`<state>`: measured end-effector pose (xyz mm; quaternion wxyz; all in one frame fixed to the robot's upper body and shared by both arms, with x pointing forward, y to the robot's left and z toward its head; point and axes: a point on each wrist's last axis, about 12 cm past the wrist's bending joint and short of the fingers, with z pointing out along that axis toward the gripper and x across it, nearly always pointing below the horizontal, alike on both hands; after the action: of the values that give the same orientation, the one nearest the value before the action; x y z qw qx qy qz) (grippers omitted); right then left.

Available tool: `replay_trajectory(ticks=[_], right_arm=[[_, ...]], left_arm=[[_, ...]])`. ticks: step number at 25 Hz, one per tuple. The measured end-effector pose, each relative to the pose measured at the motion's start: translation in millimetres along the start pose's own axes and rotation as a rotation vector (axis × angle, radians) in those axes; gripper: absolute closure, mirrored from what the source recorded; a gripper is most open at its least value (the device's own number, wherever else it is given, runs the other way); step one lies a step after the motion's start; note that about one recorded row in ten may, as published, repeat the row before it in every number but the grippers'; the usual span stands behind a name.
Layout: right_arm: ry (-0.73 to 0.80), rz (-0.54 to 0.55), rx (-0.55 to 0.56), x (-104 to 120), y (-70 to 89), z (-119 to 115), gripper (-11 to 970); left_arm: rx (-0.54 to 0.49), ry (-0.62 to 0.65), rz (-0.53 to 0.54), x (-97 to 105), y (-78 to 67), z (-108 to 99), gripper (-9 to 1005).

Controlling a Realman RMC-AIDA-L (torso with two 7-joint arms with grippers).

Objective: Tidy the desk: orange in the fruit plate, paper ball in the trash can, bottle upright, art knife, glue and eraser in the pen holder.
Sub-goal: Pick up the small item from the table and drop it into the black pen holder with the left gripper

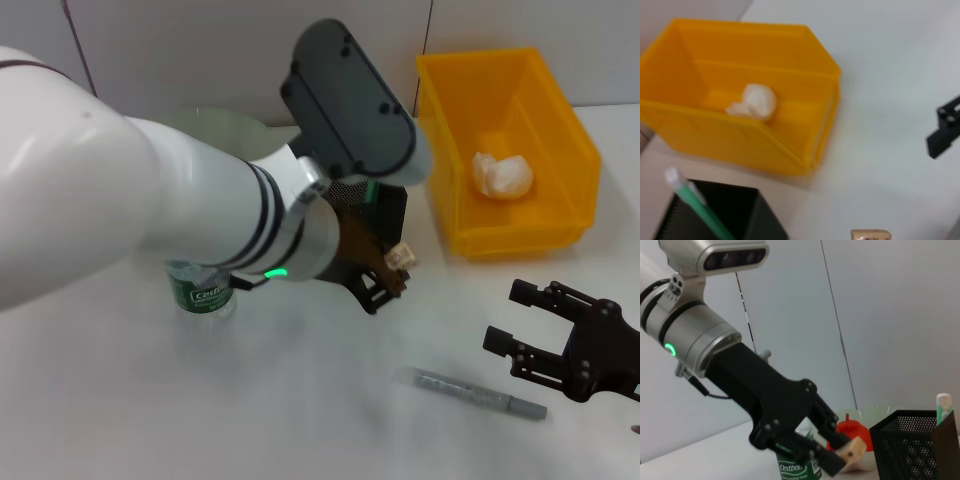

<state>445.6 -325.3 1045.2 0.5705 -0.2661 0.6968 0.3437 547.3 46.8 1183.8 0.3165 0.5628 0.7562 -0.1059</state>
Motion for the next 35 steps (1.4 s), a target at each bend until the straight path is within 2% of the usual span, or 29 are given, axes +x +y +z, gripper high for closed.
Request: replay_trajectory(ticks=[1, 4, 11, 17, 21, 25, 30, 31, 35], right_arm=[[0.0, 0.0, 0.0, 0.0, -0.1, 0.0, 192], [0.0, 0.0, 0.002, 0.0, -0.3, -0.2, 192], [0.0, 0.002, 0.005, 0.4, -0.4, -0.2, 192], [-0.001, 0.011, 0.009, 1.9, 0.2, -1.0, 192], [-0.001, 0.011, 0.01, 2.0, 0.2, -1.4, 192], [0.0, 0.012, 0.009, 2.3, 0.3, -1.4, 192], [0.002, 0.013, 0.009, 2.7, 0.6, -1.7, 192], [0.002, 0.013, 0.009, 2.7, 0.6, -1.7, 192], [0.003, 0.013, 0.009, 2.8, 0.6, -1.7, 192]], left_arm=[[-0.011, -0.012, 0.006, 1.3, 5.5, -2.3, 723], [-0.01, -0.022, 0.012, 2.5, 8.6, -4.1, 723], [0.064, -0.182, 0.03, 16.7, 32.0, -25.4, 724], [0.103, -0.313, 0.057, 17.2, 32.0, -32.5, 724], [0.084, -0.376, 0.076, 12.9, 27.3, -26.8, 724], [0.023, -0.439, 0.08, 9.5, 21.5, -16.9, 724], [-0.05, -0.474, 0.053, 8.7, 21.8, -5.1, 724], [-0.083, -0.476, 0.026, 11.0, 25.4, 1.9, 724], [-0.11, -0.468, -0.017, 16.9, 30.7, 12.4, 723]])
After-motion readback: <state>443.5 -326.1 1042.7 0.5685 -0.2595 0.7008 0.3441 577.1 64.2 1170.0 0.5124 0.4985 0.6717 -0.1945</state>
